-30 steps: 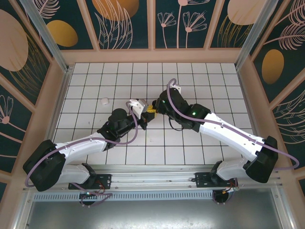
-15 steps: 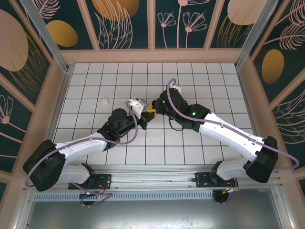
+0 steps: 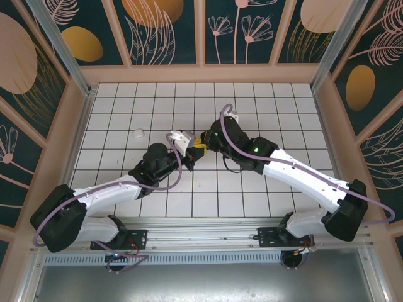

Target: Insert the wireless bluetooth earbuds into the charging case

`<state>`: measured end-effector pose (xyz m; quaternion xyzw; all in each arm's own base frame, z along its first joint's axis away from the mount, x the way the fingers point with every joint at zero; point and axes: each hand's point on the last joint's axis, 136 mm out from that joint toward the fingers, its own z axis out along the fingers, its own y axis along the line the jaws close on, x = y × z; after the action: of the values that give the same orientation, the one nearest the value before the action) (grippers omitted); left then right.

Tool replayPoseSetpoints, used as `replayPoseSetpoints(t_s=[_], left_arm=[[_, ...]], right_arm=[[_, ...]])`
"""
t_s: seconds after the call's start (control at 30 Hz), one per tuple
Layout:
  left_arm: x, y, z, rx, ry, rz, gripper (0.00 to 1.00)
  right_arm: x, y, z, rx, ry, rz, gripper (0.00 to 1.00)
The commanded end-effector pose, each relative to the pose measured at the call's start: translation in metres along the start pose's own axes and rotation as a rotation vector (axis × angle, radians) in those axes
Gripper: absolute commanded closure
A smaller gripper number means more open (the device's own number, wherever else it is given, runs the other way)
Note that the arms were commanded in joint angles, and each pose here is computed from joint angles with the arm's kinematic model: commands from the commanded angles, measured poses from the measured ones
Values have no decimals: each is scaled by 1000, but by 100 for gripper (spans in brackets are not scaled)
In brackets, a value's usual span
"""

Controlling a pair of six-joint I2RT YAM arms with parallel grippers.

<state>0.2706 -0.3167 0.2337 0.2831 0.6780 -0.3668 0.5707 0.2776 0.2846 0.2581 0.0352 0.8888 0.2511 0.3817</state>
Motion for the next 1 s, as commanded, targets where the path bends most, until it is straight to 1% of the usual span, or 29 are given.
replayPoseSetpoints(t_s=[0.0, 0.3, 0.5, 0.67, 0.97], left_arm=[[-28, -8, -1, 24, -88, 3, 100], [-31, -9, -4, 31, -107, 7, 100], [-37, -16, -9, 68, -150, 22, 100], [-38, -18, -8, 75, -154, 24, 100], [-42, -17, -8, 68, -168, 30, 100]], right_arm=[[18, 25, -5, -96, 72, -21, 81], [14, 32, -9, -113, 64, -28, 79], [11, 37, -13, -126, 63, -29, 78], [9, 41, -18, -134, 58, -33, 77], [10, 38, -22, -122, 59, -31, 77]])
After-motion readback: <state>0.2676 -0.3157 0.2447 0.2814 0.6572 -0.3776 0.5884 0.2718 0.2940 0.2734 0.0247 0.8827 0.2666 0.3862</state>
